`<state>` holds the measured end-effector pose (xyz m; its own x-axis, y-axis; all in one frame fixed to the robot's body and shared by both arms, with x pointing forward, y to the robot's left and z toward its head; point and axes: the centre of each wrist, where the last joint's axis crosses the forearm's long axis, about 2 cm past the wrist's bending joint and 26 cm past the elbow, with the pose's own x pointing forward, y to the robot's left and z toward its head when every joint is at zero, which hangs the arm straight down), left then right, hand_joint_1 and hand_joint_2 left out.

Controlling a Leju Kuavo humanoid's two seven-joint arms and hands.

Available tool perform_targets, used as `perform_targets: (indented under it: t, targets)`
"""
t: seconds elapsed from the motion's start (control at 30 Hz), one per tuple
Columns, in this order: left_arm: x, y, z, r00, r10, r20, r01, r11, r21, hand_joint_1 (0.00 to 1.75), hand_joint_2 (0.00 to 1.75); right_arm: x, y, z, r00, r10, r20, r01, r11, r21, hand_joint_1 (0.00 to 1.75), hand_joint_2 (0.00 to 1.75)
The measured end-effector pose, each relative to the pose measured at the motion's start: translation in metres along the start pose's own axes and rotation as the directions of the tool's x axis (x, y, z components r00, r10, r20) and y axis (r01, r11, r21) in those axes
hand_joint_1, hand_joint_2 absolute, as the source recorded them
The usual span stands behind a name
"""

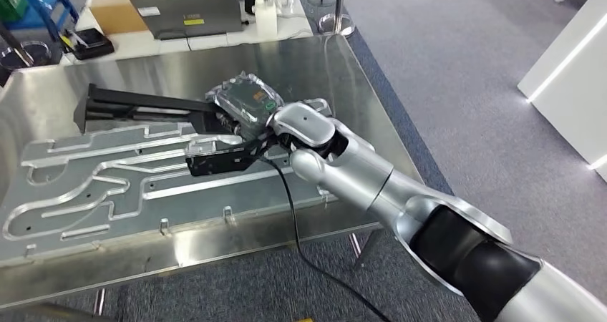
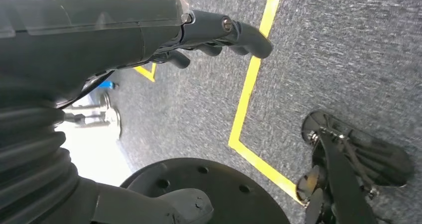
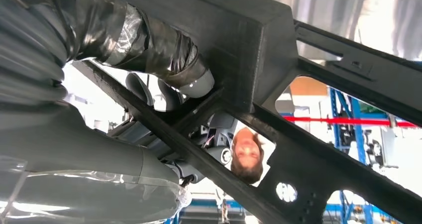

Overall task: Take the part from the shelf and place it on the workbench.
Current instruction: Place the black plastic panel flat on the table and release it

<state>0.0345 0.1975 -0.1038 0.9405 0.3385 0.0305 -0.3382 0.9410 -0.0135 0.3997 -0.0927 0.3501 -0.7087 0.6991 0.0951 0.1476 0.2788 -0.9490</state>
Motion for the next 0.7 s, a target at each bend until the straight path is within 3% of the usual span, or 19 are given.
perform_targets:
  t: [0.23,0.7]
  targets:
    - [0.002,-0.001,0.0,1.0,0.007,0.016,-0.007,1.0,0.0,0.0,1.75,-0.005,0.004,0.002,1.0,-0.014,-0.018,0.015,1.0,0.01,1.75,1.75]
    - [0.003,0.0,0.0,1.0,-0.003,0.029,0.003,1.0,0.012,0.0,1.75,-0.032,0.062,0.011,0.99,-0.013,-0.14,0.034,0.988,0.149,1.75,1.75]
